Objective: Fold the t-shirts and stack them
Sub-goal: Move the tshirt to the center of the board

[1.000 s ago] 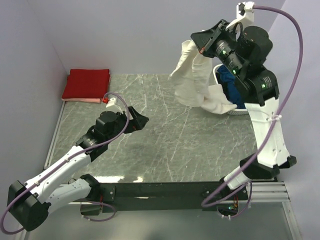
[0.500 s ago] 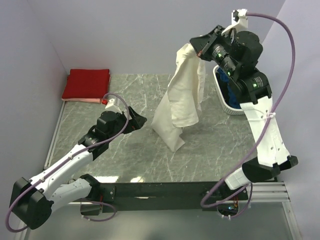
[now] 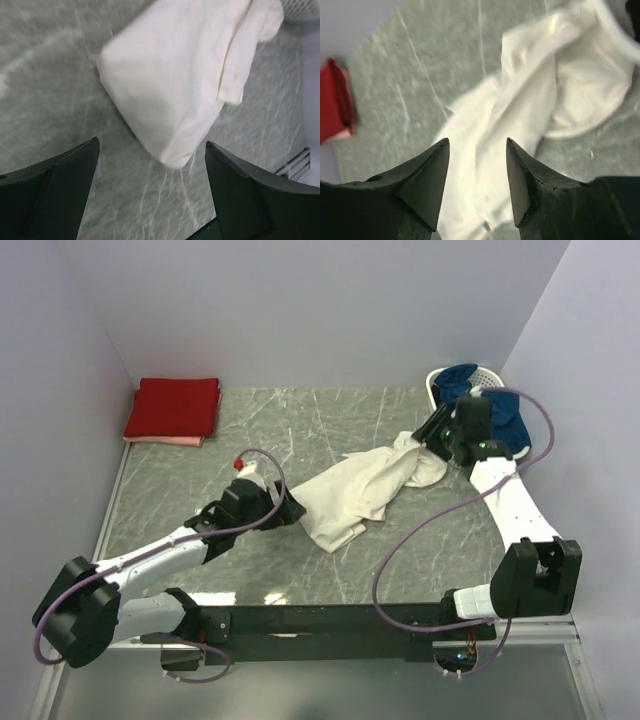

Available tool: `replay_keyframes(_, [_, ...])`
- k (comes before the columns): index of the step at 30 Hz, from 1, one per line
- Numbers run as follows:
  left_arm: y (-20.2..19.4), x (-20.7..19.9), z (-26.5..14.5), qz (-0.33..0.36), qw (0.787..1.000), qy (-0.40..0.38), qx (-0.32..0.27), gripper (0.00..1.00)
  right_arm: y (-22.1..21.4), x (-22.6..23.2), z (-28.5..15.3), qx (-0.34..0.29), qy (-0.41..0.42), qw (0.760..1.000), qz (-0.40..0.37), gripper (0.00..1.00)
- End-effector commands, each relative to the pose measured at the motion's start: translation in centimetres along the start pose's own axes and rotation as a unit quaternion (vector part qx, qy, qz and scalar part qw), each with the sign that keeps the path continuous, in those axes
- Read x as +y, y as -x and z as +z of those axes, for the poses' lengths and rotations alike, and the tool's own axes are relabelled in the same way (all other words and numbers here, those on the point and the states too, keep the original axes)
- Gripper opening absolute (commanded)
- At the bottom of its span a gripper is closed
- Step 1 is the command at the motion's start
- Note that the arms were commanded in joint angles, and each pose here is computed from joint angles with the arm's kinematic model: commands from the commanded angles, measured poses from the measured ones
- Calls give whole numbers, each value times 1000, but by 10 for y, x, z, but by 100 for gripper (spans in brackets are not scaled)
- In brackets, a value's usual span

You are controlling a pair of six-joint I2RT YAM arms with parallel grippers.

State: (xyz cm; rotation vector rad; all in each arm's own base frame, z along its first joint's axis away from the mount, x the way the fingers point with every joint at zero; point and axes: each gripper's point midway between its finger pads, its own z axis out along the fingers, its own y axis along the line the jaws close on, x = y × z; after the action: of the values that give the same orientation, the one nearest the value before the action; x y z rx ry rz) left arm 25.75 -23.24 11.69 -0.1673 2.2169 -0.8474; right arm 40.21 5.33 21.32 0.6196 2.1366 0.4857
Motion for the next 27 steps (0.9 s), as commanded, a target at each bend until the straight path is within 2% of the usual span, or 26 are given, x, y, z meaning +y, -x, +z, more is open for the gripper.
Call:
replay_keyframes(1, [-17, -10, 8, 18, 999, -24, 10, 91, -24, 20, -14, -13, 44, 998, -39, 57])
replay_keyframes(3, [-31, -7, 15, 17, 999, -19, 29, 90, -48, 17, -13, 0, 32, 998, -58, 59])
replay_keyframes(4, [-35, -7, 16, 17, 999, -20, 33, 90, -79, 19, -10, 28, 36, 996, -74, 60])
replay_keyframes(7, [-44, -9, 24, 19, 999, -23, 42, 88, -131, 20, -1, 66, 40, 993, -90, 60])
replay_keyframes(11, [-50, -13, 34, 28, 998, -23, 56, 84, -168, 28, 11, 103, 35, 987, -119, 61])
replay_keyframes(15, [-59, -15, 42, 35, 997, -20, 69, 80, -176, 28, 23, 91, -16, 982, -166, 60])
replay_keyframes(21, [-63, -12, 55, 33, 997, -10, 74, 74, -193, 13, 39, 109, -70, 969, -211, 61])
replay_keyframes(27, [-58, -17, 63, 35, 997, -8, 72, 59, -202, -4, 48, 123, -110, 958, -234, 60])
